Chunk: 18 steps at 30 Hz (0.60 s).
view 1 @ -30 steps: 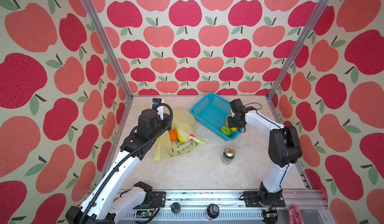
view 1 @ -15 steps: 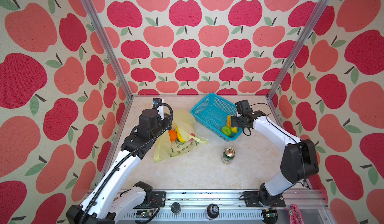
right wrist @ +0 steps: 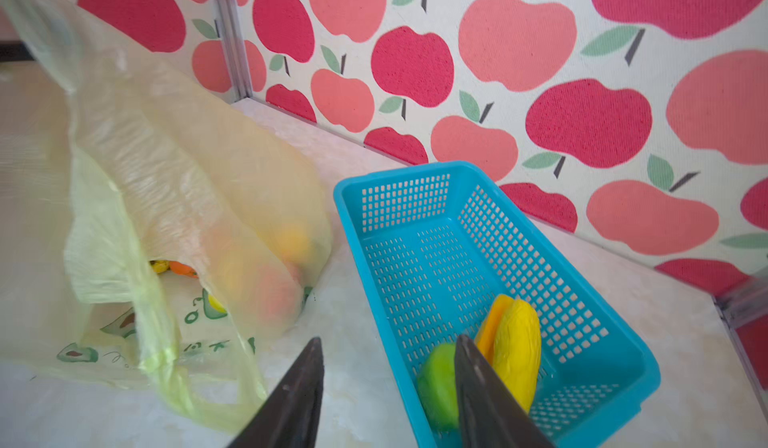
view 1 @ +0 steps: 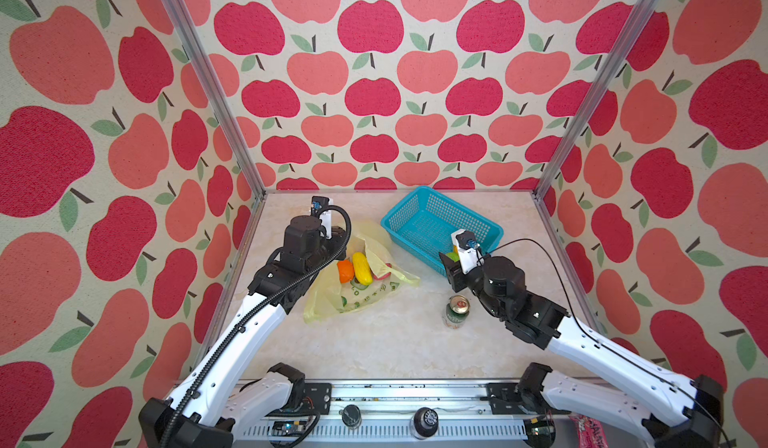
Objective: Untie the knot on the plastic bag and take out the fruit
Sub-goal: 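Move the right gripper back into the bag mouth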
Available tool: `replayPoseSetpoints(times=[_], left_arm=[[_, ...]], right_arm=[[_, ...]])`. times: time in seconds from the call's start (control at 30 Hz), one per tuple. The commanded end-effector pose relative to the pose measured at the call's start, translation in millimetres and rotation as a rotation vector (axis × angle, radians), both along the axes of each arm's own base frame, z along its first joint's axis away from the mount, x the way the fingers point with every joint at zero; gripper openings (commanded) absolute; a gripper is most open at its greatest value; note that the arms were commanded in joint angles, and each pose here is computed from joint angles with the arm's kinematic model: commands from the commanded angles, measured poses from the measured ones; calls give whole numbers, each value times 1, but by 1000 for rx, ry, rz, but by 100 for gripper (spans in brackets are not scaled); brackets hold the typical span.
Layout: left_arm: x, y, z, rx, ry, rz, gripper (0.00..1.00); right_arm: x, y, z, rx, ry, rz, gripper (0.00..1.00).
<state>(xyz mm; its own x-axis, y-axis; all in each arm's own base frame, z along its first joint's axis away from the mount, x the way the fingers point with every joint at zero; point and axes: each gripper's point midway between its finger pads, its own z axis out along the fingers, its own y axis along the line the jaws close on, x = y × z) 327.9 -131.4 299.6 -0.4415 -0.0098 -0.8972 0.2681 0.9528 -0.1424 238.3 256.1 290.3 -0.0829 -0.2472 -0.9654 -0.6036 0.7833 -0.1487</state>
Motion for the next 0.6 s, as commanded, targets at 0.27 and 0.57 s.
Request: replayPoseSetpoints(times=[0.27, 0.57], left_arm=[[0, -3, 14, -3, -34, -19, 0], [-2, -3, 15, -9, -37, -18, 0]], right_arm=[[-115, 123, 4, -125, -188, 511, 47], [-102, 182, -66, -241, 17, 517, 35]])
